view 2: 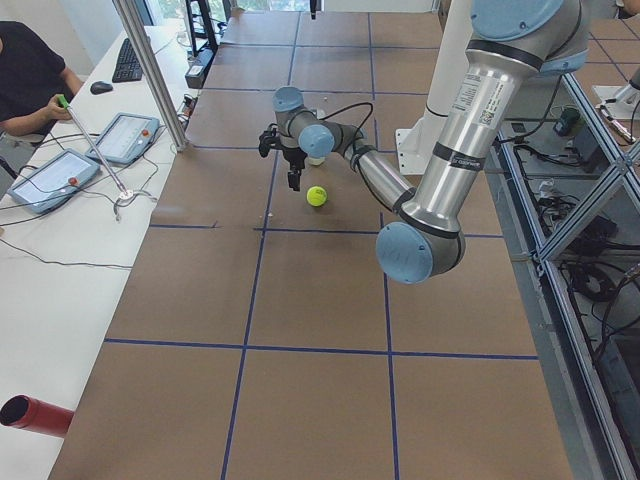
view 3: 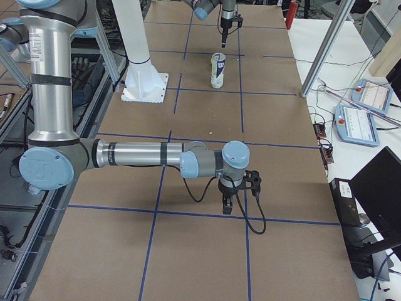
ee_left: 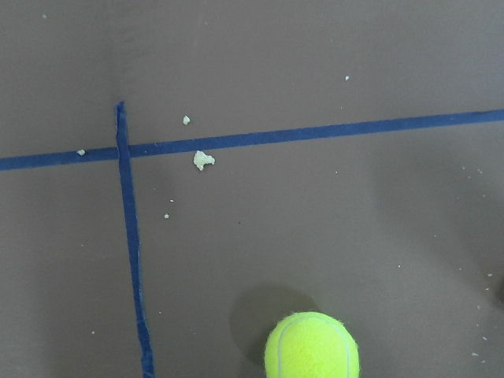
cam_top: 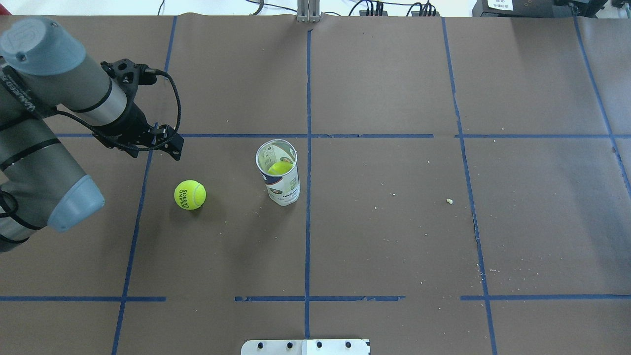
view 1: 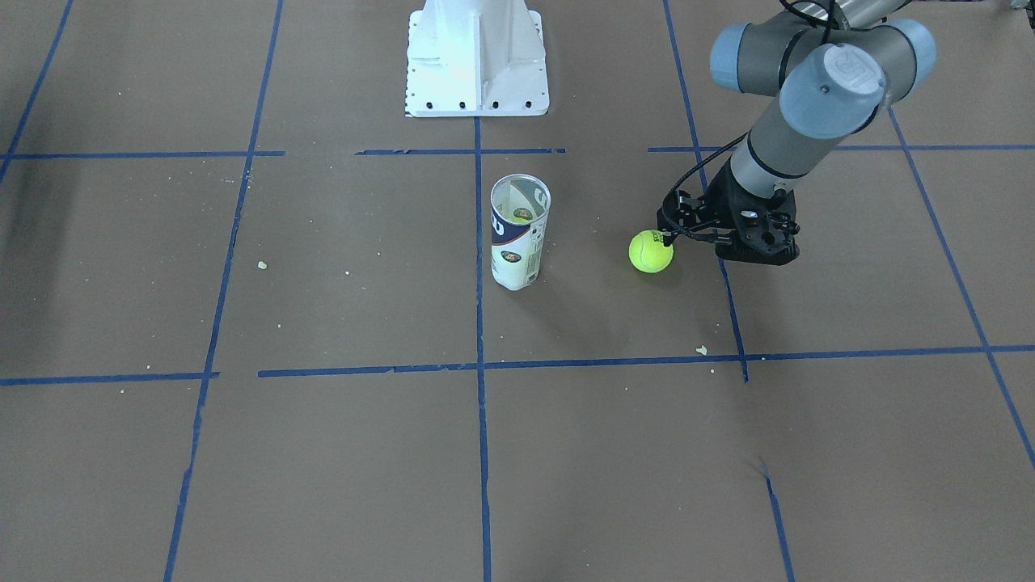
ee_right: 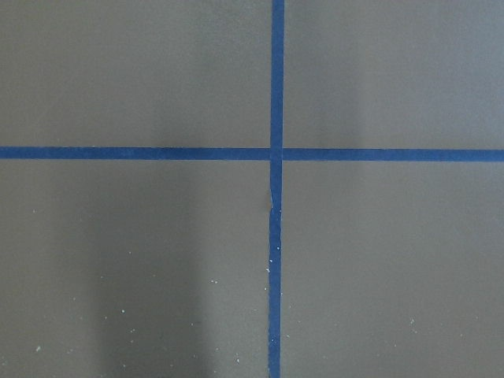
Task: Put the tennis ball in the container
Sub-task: 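Move the left gripper down over the loose yellow tennis ball, then close the left gripper around the tennis ball and lift it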
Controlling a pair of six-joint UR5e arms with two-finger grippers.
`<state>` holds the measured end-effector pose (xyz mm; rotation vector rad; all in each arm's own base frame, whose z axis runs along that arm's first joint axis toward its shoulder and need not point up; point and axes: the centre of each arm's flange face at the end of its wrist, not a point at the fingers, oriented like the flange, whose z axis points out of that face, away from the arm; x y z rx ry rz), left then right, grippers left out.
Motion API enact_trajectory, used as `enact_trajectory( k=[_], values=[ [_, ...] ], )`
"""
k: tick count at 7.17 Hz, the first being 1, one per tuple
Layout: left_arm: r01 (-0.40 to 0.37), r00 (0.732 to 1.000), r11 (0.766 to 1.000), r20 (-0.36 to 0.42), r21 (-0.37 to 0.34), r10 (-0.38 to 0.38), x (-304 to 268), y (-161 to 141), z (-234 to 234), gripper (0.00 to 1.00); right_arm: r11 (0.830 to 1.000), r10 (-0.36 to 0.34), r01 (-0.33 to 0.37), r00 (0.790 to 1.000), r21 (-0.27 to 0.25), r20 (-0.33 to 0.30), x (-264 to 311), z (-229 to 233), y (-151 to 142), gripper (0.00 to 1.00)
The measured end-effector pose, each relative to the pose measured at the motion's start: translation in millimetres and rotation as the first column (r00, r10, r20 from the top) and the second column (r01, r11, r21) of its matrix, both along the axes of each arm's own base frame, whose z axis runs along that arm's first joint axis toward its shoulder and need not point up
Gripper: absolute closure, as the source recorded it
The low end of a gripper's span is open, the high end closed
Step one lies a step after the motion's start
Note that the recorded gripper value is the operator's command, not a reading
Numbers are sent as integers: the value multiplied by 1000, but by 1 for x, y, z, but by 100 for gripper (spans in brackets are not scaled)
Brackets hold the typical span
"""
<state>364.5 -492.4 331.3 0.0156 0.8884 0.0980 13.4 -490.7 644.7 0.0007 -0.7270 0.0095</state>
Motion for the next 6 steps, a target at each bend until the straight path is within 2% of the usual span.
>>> enact_trajectory(
  k=[4,6],
  values=[
    [-46,999,997,5,-59,46,55,30,19,0,1000,0,0,1000,0,0,0,0,0,0],
    [-56,998,996,4,-63,57,67,32,25,0,1000,0,0,1000,0,0,0,0,0,0]
  ],
)
